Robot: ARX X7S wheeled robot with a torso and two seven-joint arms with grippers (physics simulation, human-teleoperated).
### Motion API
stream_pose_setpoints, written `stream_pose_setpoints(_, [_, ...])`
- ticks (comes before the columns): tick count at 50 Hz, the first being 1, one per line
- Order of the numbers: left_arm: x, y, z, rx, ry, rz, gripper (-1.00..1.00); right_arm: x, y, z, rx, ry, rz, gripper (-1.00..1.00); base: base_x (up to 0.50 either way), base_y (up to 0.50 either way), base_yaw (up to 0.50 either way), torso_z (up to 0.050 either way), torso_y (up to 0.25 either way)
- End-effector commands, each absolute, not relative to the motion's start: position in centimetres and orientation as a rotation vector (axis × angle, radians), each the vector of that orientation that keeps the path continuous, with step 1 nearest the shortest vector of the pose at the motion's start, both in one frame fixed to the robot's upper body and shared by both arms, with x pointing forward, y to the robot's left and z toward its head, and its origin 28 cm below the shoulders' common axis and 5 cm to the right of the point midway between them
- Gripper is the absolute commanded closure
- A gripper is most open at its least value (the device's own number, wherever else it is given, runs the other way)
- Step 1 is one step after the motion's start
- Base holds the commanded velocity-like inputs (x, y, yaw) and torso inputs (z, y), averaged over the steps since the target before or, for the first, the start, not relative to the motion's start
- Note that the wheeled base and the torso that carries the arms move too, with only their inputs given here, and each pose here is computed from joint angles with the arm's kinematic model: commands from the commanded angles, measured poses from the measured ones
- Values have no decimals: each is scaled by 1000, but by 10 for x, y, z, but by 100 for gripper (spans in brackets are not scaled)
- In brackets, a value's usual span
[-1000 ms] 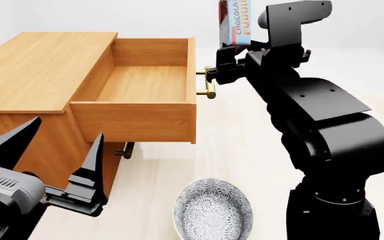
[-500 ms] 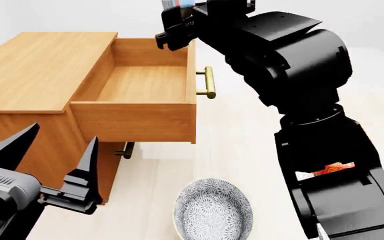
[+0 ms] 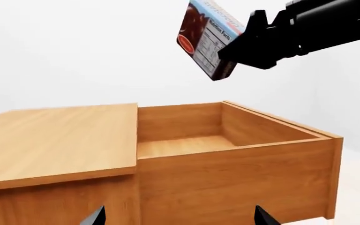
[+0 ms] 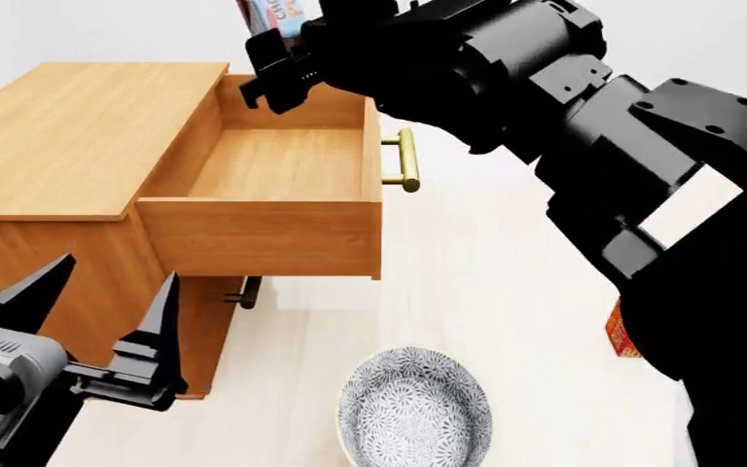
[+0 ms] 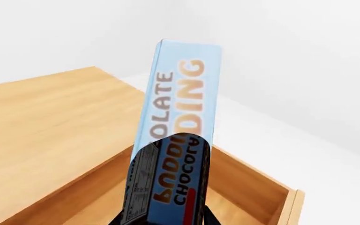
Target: Put the chocolate pudding in the top drawer of the cabinet and close it.
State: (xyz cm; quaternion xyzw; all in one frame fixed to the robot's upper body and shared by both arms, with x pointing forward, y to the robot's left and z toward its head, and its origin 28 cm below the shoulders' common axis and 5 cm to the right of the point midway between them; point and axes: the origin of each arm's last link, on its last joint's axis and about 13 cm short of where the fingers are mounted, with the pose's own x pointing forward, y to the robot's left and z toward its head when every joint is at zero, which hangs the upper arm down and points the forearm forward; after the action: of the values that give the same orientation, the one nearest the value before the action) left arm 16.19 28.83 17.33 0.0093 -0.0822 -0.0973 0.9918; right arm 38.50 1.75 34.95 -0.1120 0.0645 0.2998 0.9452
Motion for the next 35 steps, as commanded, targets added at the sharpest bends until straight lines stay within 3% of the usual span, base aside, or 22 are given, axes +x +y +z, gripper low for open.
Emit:
stream_pose_setpoints(1, [159,294,169,-4,-159,-184,-100,389,12,350,-223,132,545,100,0,0,0,0,0])
stream_pose_setpoints(16, [160,293,167,-7,-153,-193,-100,393,16,313,-78,231,713,100,0,0,0,0,0])
stream_pose_setpoints(35, [158,293,166,-15,-136,-202,-100,395,16,296,-134,237,670,100,0,0,0,0,0])
